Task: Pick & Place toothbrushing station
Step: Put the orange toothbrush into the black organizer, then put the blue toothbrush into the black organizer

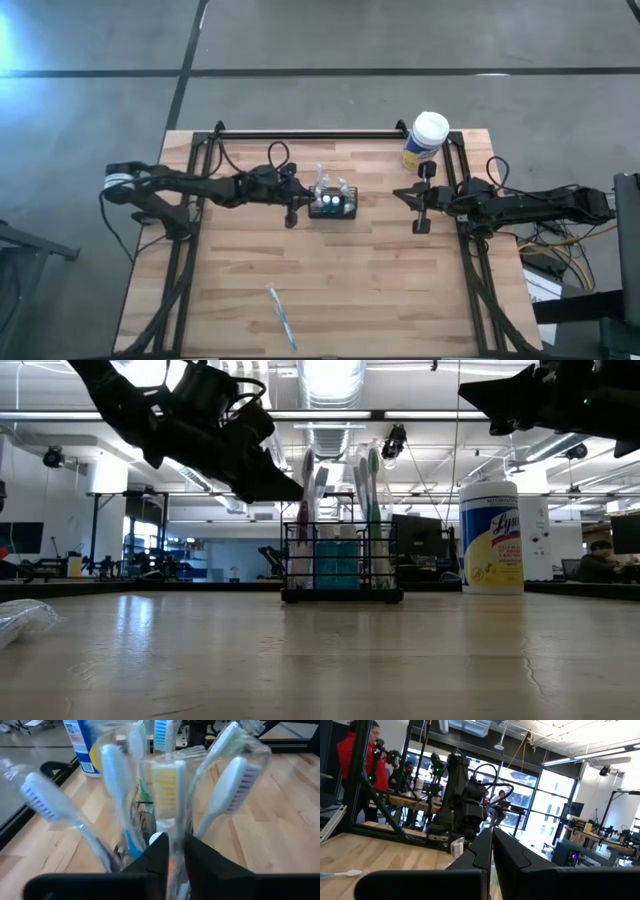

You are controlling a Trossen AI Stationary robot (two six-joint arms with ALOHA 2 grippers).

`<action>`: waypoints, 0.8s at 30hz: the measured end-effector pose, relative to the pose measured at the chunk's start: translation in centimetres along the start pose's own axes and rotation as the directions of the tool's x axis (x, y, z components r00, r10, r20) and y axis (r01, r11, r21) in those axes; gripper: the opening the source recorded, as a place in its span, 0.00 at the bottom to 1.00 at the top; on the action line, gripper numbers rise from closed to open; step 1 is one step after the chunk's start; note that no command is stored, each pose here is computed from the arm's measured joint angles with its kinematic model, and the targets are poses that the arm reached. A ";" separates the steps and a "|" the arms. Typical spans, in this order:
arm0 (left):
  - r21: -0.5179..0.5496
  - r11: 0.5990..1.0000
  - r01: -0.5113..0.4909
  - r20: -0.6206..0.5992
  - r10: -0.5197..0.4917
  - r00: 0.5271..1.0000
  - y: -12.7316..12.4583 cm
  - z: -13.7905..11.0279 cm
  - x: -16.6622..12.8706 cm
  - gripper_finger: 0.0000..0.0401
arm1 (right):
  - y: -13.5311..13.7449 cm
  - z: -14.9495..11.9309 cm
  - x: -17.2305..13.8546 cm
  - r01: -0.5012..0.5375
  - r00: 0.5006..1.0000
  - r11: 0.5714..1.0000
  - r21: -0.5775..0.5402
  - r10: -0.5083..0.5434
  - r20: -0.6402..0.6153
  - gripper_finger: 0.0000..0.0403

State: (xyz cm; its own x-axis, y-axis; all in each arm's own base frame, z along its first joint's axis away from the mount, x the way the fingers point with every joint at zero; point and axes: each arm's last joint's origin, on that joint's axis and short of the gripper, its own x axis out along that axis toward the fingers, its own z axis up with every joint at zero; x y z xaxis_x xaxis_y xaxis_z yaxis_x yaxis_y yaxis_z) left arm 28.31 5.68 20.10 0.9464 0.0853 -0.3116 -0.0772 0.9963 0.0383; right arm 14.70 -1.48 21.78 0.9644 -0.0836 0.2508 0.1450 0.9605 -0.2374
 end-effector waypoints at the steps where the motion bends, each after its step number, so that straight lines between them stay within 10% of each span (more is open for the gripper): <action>1: 0.000 1.000 0.000 -0.003 0.000 1.000 0.0 0.0 -0.1 0.18 | 0.0 0.0 0.0 0.000 1.000 1.000 0.000 0.000 0.000 0.03; 13: -0.006 1.000 -0.009 0.023 0.009 1.000 -0.1 1.2 -1.5 0.61 | 0.0 0.0 0.0 -0.001 1.000 1.000 0.000 0.001 -0.002 0.03; 24: 0.016 1.000 -0.027 0.041 0.026 0.999 -0.3 3.4 -5.8 0.71 | 0.0 0.0 0.0 -0.001 1.000 1.000 -0.004 0.001 -0.002 0.03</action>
State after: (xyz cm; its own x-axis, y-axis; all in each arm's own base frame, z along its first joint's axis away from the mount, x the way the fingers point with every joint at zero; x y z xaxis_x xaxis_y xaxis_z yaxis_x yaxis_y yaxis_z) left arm 23.96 4.80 25.12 0.9560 0.1108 -0.2716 -0.0975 0.9933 0.0618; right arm 14.73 -1.48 21.75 0.9650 -0.0836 0.2485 0.1452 0.9596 -0.2411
